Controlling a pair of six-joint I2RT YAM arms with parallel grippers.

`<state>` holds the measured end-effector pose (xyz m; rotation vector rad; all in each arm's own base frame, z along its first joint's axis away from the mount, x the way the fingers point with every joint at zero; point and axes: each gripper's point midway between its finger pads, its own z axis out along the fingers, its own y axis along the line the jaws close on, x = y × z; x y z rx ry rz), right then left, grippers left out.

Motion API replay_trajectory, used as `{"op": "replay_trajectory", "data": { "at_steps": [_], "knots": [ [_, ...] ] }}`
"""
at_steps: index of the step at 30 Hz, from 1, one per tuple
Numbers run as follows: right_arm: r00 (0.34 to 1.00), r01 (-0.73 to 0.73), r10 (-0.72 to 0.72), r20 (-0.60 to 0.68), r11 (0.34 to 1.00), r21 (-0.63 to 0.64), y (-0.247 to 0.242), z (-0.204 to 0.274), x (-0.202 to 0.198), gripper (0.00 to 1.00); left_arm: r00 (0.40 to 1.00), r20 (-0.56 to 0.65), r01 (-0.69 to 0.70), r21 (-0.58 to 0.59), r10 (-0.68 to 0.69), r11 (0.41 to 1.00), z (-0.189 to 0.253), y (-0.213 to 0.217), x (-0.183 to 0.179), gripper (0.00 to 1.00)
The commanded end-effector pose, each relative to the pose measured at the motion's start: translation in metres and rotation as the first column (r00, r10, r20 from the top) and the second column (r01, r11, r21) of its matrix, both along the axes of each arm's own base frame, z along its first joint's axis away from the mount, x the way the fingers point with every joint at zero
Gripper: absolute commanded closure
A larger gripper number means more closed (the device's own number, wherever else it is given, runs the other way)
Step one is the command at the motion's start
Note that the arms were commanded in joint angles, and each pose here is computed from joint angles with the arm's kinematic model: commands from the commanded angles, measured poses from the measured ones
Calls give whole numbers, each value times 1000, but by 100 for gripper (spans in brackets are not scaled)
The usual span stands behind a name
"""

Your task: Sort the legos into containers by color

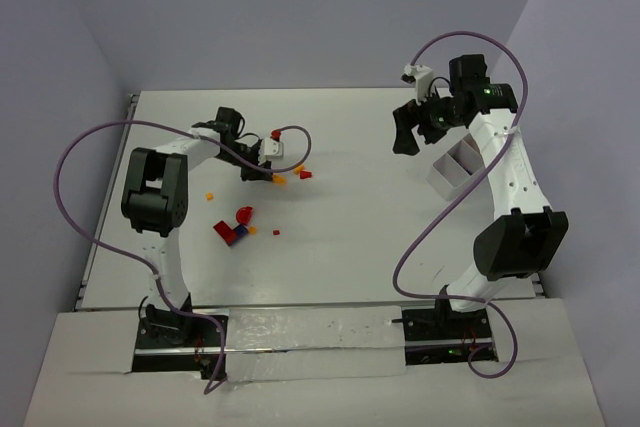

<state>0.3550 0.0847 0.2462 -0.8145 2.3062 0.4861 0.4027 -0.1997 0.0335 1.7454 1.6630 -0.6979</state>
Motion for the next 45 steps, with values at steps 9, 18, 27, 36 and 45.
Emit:
{"op": "replay_trajectory", "data": {
  "at_steps": [9,18,27,36,45],
  "knots": [
    [999,-3,8,-47,994,107,31,-5,-5,0,999,38,28,-43,-26,999,28,-16,-4,100],
    [988,-34,81,-130,943,330,85,-2,-27,0,964,-171,-238,-225,202,945,131,-39,-13,100],
    [988,-57,110,-105,910,410,153,22,-32,5,850,-309,-515,-317,427,796,190,-64,-40,100],
    [985,-154,174,-20,915,374,196,30,-33,10,795,-425,-582,-335,433,741,216,-84,-64,100],
    [980,-182,198,-16,927,328,209,21,-24,26,806,-461,-552,-362,371,751,228,-93,-74,100]
  ]
}}
